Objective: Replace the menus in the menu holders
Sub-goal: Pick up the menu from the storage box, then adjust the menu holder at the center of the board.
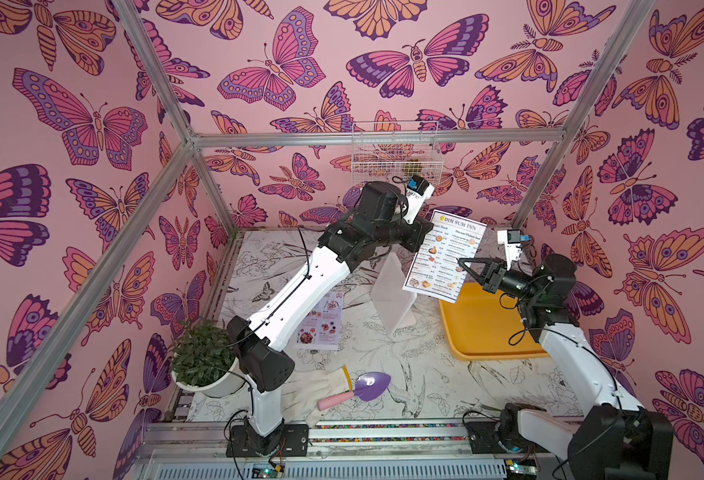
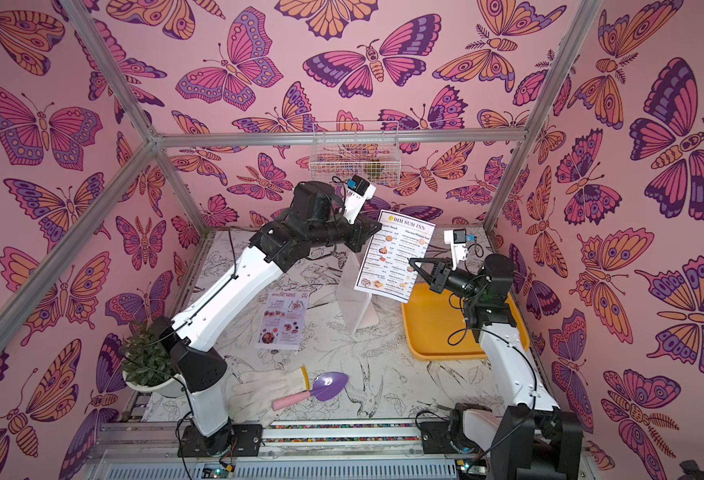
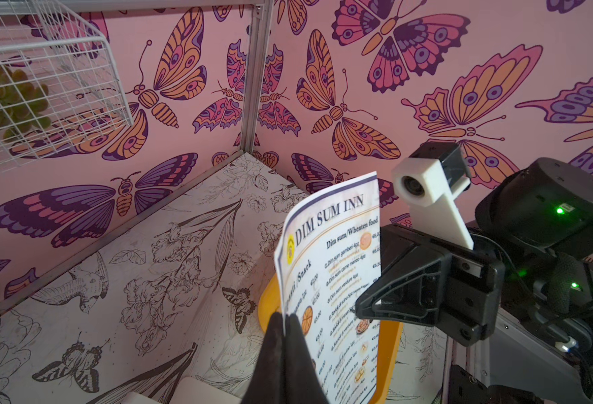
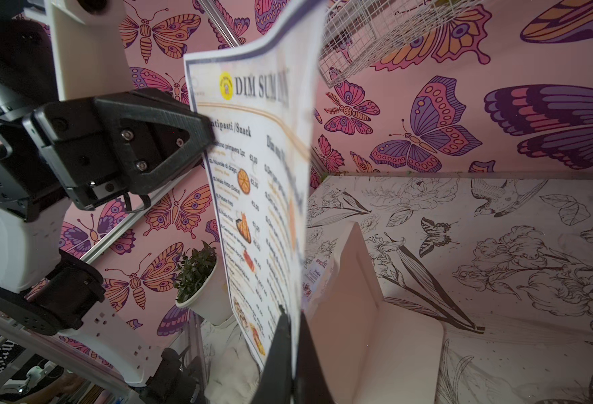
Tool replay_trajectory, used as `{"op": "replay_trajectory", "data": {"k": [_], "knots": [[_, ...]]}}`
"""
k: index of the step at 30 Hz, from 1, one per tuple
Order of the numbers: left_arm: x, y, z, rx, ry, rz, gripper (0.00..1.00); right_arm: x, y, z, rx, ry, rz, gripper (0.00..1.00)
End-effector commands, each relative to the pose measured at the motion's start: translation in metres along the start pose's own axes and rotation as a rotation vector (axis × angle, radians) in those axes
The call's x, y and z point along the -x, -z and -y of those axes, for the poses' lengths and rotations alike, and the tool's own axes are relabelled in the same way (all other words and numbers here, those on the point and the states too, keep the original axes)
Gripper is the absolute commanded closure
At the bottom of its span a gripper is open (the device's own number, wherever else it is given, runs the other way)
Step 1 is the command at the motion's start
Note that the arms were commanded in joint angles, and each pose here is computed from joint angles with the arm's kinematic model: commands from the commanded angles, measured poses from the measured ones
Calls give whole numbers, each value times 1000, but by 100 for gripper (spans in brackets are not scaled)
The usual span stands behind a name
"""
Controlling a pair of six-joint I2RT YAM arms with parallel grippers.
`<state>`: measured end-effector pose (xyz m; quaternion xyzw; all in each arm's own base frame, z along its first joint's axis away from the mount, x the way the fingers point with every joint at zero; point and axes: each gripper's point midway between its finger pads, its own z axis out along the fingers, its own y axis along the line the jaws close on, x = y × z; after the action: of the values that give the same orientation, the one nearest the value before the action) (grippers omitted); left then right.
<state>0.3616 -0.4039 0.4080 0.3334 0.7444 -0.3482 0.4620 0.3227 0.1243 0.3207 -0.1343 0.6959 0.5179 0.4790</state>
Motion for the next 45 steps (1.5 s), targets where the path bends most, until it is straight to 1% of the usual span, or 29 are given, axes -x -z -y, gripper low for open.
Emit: {"op": "replay_trajectory", "data": {"k": [1,2,4,5,7,9,10,12,16,18,21,23,26,27,29,32,37,42,45], "knots": [[2,1,-5,9,14,16,86,13,-2,-13,-12,20,15,100],[1,0,-7,18,21,16,79,13,-3,-14,-27,26,12,100],[-4,-1,-16,70,40,9,55,11,-5,-10,-85,24,0,100],[-7,0,-23,108,46,7,47,10,-6,-10,-111,29,-9,100],[-12,6,-43,230,54,1,32,7,-7,-8,-185,47,-33,100],[-18,17,-66,352,60,-13,24,8,-7,-8,-243,78,-43,100],[-22,23,-80,415,67,-23,22,10,-6,-9,-267,86,-44,100],[-32,36,-102,499,94,-41,19,15,-5,-11,-288,101,-32,100],[-61,60,-142,632,141,-83,18,31,-6,-22,-324,113,4,100],[-89,65,-155,663,159,-140,20,39,-9,-26,-377,118,3,100],[-140,59,-165,668,217,-236,25,41,-20,-36,-427,143,-32,100],[-166,54,-169,663,252,-265,25,42,-28,-44,-442,151,-37,100],[-191,39,-171,629,293,-290,26,41,-43,-50,-481,168,-37,100],[-198,33,-173,624,302,-301,26,40,-47,-48,-514,176,-36,100],[-207,22,-177,615,307,-307,26,38,-54,-47,-553,192,-38,100],[-214,8,-183,604,304,-306,26,41,-59,-42,-592,191,-5,100],[-217,-12,-184,549,334,-286,26,45,-57,-37,-633,181,32,100],[-224,-28,-187,522,368,-282,26,41,-58,-35,-637,171,27,100],[-225,-37,-187,504,379,-279,26,43,-57,-36,-628,146,53,100]]}}
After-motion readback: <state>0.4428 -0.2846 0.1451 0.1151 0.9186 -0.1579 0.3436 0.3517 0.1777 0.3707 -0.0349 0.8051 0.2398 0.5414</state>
